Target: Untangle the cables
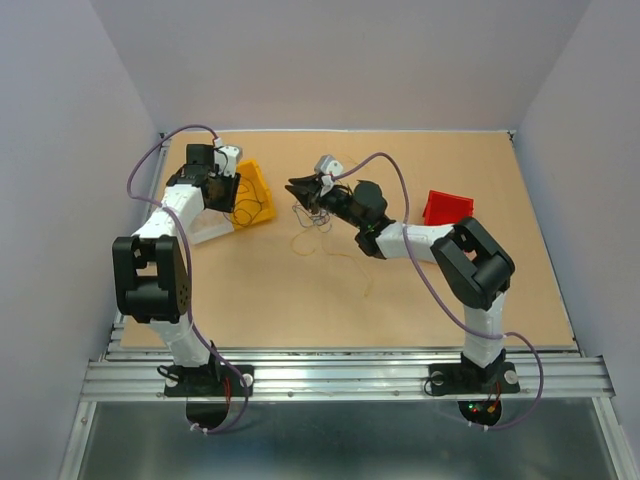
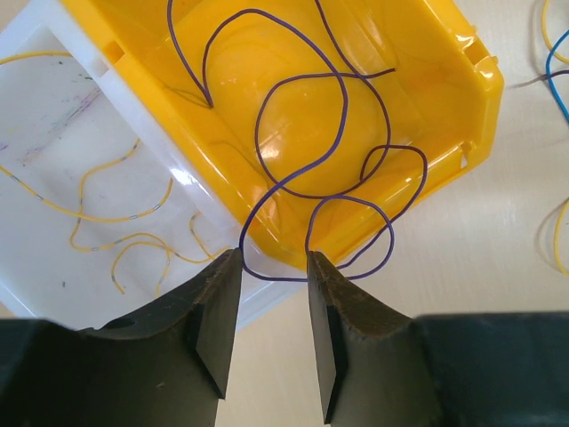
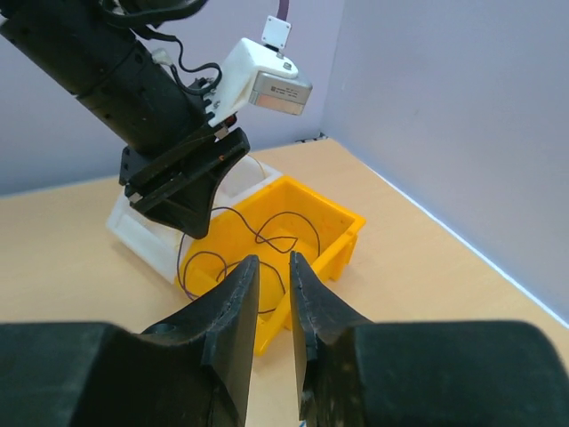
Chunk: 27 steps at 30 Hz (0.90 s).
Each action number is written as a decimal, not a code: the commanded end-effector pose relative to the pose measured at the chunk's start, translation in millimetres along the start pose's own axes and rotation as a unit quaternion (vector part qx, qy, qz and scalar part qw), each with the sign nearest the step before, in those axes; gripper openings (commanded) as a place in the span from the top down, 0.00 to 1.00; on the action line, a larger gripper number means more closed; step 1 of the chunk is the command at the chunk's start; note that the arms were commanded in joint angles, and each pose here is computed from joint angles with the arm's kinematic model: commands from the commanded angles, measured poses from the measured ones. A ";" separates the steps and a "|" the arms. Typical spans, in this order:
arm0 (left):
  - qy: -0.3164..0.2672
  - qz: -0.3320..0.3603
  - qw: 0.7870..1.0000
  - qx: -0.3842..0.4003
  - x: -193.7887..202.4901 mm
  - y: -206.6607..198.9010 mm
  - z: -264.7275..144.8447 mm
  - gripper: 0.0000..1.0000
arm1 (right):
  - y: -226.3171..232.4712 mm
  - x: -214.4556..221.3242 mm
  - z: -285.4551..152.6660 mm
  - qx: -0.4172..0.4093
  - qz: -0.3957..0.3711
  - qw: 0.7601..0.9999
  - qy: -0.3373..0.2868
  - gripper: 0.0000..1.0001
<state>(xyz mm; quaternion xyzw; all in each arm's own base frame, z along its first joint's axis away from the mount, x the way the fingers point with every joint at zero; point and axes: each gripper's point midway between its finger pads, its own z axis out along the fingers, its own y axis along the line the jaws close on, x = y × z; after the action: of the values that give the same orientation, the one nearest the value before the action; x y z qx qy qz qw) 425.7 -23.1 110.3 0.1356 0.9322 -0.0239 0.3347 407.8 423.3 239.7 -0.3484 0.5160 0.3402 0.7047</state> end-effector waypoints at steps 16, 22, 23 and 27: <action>-0.033 0.001 0.999 -0.039 -25.4 14.6 -4.4 1.00 | -0.9 -29.4 -26.0 0.021 -0.014 0.999 -0.037 0.75; -0.043 -0.005 0.999 -0.017 -38.9 7.8 -10.9 1.00 | -3.8 -27.0 -24.7 0.028 -0.011 0.999 -0.036 0.76; -0.052 -0.009 0.999 -0.013 -47.9 7.0 -13.9 1.00 | -4.0 -25.1 -24.2 0.030 -0.010 0.999 -0.034 0.77; -0.068 -0.016 0.997 -0.024 -71.9 13.8 -10.0 1.00 | -4.7 -27.5 -29.1 0.034 -0.012 0.999 -0.036 0.80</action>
<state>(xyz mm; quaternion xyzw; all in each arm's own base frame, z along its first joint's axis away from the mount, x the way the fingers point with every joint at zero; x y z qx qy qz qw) 449.9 -19.3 133.3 0.1200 0.9250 -0.0100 0.3605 394.7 403.2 230.0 -0.3374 0.5302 0.3290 0.7049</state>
